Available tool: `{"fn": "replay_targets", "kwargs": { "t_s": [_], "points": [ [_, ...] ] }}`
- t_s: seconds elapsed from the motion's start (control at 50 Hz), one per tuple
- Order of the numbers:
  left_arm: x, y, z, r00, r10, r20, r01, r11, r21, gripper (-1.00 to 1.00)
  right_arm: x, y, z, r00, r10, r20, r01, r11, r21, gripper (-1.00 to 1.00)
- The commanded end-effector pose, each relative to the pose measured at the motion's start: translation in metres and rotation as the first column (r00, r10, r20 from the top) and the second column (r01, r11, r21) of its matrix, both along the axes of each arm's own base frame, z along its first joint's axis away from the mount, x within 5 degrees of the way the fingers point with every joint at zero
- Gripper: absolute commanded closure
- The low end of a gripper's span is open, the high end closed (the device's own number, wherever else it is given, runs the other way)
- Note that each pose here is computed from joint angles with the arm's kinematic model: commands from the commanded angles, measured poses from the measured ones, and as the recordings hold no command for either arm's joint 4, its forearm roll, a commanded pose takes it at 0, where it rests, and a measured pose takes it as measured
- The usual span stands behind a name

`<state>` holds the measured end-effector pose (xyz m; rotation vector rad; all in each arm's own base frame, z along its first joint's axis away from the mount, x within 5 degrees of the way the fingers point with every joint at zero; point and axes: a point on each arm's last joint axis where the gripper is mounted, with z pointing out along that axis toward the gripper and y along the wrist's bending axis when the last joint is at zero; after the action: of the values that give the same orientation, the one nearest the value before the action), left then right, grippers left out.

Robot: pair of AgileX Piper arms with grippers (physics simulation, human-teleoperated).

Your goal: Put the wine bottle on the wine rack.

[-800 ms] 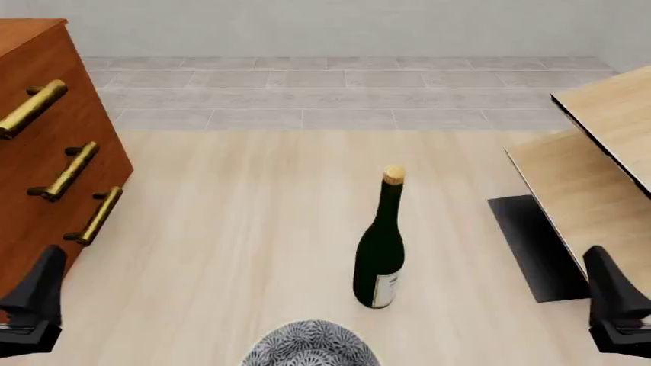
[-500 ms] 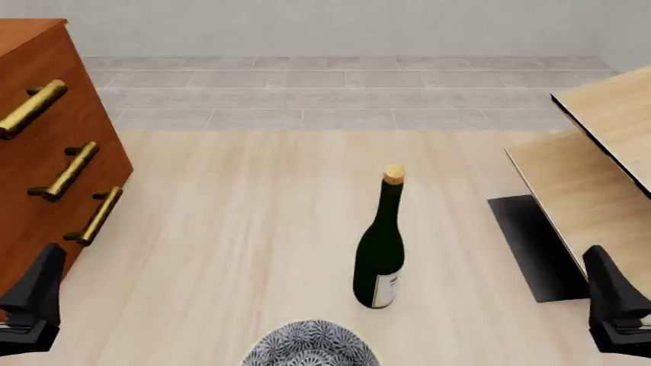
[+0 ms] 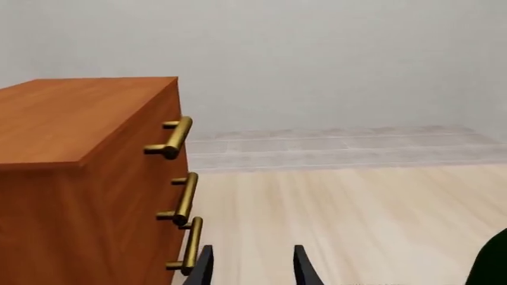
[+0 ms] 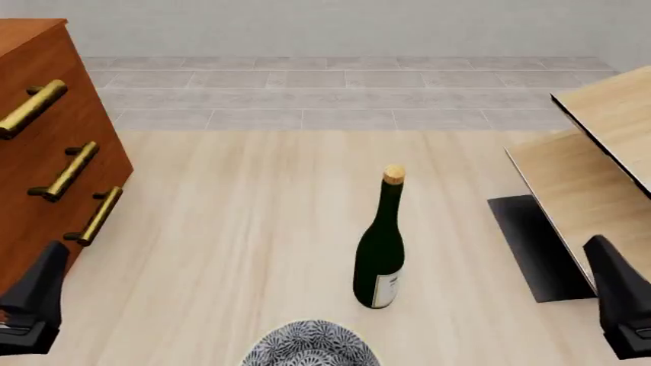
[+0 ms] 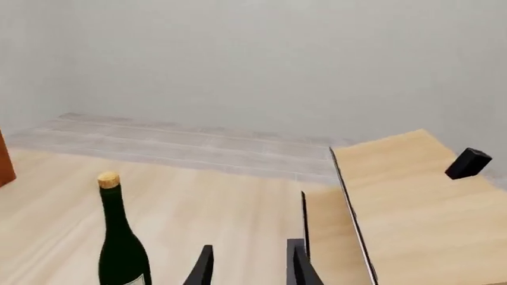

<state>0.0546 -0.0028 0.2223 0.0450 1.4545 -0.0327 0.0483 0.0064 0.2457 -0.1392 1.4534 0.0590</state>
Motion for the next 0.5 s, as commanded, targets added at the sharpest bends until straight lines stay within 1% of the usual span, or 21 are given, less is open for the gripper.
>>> {"fn": "replay_targets", "kwargs": {
  "t_s": [0.02,0.04,0.06,0.08,0.12,0.22,0.3,0.32,0.38,0.42,0.5],
  "points": [
    [0.000,-0.002,-0.001,1.000,-0.030,0.001,0.030,1.000,0.001,-1.00,-0.009,0.004,0.022,0.993,0.118,0.014,-0.117,0.993,-0.022,-1.00],
    [0.000,-0.002,-0.001,1.000,-0.031,0.002,0.031,1.000,0.004,-1.00,-0.009,0.004,0.023,0.992,0.122,0.012,-0.122,0.992,-0.024,-1.00],
    [0.000,-0.002,0.001,0.999,-0.035,0.007,0.035,0.999,0.017,-1.00,-0.006,0.009,0.026,0.976,0.217,-0.009,-0.217,0.976,-0.019,-1.00],
    [0.000,-0.002,0.001,0.999,-0.035,0.008,0.035,0.999,0.017,-1.00,-0.004,0.010,0.027,0.973,0.229,-0.013,-0.230,0.973,-0.014,-1.00],
    [-0.001,-0.002,0.002,0.999,-0.033,0.009,0.033,0.999,0.015,-1.00,-0.002,0.012,0.029,0.968,0.251,-0.015,-0.252,0.968,-0.026,-1.00],
    [0.000,-0.002,0.000,0.999,-0.033,0.011,0.033,0.999,0.017,-1.00,0.002,0.017,0.032,0.956,0.292,-0.021,-0.293,0.956,-0.026,-1.00],
    [0.000,-0.002,0.000,0.999,-0.031,0.017,0.031,0.999,0.017,-1.00,0.006,0.022,0.037,0.937,0.349,-0.024,-0.349,0.936,-0.041,-1.00],
    [0.000,-0.002,0.000,0.999,-0.031,0.017,0.031,0.999,0.017,-1.00,0.006,0.023,0.037,0.937,0.349,-0.024,-0.349,0.936,-0.041,-1.00],
    [0.000,-0.002,0.001,0.999,-0.033,0.020,0.032,0.999,0.021,-1.00,0.008,0.026,0.040,0.923,0.384,-0.028,-0.385,0.922,-0.041,-1.00],
    [0.000,-0.002,0.002,0.999,-0.035,0.024,0.034,0.999,0.022,-1.00,0.009,0.030,0.043,0.909,0.416,-0.029,-0.417,0.908,-0.043,-1.00],
    [0.000,-0.002,-0.002,0.999,-0.036,0.030,0.035,0.999,0.022,-1.00,0.013,0.036,0.046,0.895,0.445,-0.033,-0.446,0.893,-0.052,-1.00]
  ]
}}
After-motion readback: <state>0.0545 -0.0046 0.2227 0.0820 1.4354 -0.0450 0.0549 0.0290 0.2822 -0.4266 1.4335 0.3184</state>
